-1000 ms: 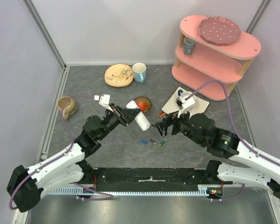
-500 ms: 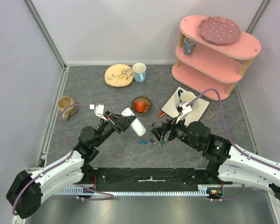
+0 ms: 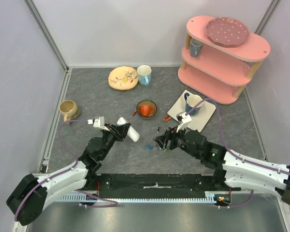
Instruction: Load the batteries into the remote control
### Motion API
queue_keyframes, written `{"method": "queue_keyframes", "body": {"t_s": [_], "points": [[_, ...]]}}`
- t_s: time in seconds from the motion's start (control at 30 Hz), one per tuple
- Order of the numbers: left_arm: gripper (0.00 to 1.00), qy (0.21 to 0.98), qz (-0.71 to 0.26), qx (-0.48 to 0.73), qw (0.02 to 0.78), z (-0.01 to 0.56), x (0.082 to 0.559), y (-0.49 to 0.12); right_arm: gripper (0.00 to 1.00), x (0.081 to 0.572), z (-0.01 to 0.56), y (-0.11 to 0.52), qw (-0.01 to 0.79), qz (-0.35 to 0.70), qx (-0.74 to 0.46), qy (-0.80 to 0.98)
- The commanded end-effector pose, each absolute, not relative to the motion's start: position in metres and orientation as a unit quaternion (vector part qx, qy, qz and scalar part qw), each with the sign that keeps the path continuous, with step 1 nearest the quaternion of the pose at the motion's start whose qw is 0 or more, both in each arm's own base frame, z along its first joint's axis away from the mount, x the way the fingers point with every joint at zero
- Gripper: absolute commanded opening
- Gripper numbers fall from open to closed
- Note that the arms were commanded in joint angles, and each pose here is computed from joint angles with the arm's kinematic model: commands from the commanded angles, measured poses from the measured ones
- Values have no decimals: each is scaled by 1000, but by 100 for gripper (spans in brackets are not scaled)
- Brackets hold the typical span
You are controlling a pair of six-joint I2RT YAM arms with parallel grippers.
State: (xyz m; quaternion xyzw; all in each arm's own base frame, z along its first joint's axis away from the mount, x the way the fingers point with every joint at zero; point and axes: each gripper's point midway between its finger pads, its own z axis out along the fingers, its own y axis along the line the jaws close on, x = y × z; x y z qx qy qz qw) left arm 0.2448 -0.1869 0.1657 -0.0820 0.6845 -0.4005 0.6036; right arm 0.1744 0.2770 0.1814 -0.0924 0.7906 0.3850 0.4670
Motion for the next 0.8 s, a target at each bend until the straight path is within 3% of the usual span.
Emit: {"method": "queue_keyframes", "body": {"t_s": [0.0, 0.27, 0.4, 0.5, 0.77], "points": [[2, 637, -375, -113, 664, 188, 259, -170, 70, 184, 196, 288, 484, 404, -73, 773], [2, 645, -374, -98, 659, 185, 267, -183, 66, 195, 183, 298, 486, 371, -93, 786], [2, 645, -395, -79, 650, 196, 264, -194, 88, 193, 184, 308, 486, 367, -139, 781], [2, 668, -411, -58, 618, 195, 259, -209, 95, 189, 189, 320, 481, 365, -200, 772], [2, 692, -460, -37, 555, 196, 245, -233, 98, 200, 197, 323, 500, 303, -273, 764]]}}
